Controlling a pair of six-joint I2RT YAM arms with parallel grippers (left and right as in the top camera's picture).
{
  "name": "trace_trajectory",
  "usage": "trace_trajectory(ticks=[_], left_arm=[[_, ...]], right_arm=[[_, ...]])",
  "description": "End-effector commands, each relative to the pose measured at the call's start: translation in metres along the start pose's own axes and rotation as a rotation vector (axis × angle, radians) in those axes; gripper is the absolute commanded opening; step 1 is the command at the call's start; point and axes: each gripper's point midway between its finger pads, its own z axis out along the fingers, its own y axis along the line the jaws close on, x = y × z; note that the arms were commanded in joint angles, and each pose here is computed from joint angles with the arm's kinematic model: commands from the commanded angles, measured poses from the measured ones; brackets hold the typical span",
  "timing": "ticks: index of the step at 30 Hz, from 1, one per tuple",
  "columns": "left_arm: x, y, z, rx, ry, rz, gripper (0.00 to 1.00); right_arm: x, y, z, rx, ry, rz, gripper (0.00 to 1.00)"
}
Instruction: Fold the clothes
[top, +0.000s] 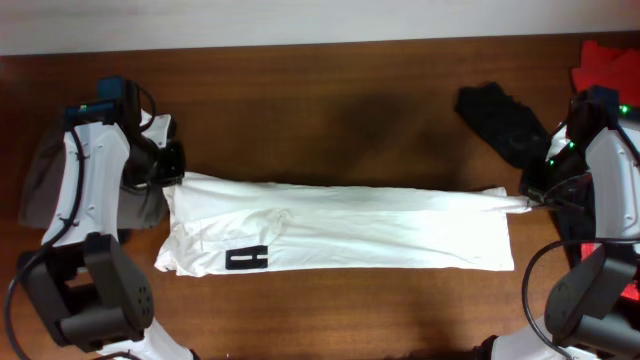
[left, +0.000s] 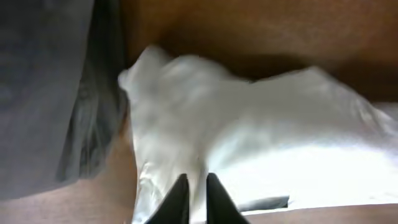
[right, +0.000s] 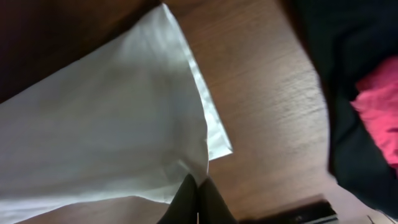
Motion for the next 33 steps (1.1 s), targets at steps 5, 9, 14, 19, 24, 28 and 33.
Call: trace_trajectory(ticks=[5, 9, 14, 19, 24, 28, 33], left_arm=[[-0.001, 0.005, -0.007, -0.002, -0.020, -0.004, 0.11], [-0.005, -0.001, -0.007, 0.030, -0.036, -0.001, 0.11], [-0.009, -0.009, -0.002, 0.078, -0.050, 0.005, 0.15], [-0.005, -0.017, 0.019, 0.130, -0.016, 0.004, 0.18], [0.006, -0.020, 0.050, 0.134, 0.043, 0.007, 0.19], [0.012, -0.015, 0.068, 0.121, 0.087, -0.012, 0.19], [0.011, -0.012, 0.078, 0.114, 0.100, -0.015, 0.19]], right_arm=[[-0.001, -0.014, -0.006, 0.058, -0.016, 0.028, 0.04], [-0.001, -0.014, -0.006, 0.058, -0.016, 0.028, 0.04], [-0.002, -0.014, -0.006, 0.058, -0.019, 0.028, 0.04], [-0.002, -0.014, -0.006, 0.058, -0.021, 0.027, 0.04], [-0.002, -0.014, -0.006, 0.057, -0.020, 0.027, 0.04], [-0.002, -0.014, -0.006, 0.057, -0.019, 0.027, 0.04], [-0.002, -0.014, -0.006, 0.058, -0.019, 0.027, 0.04]])
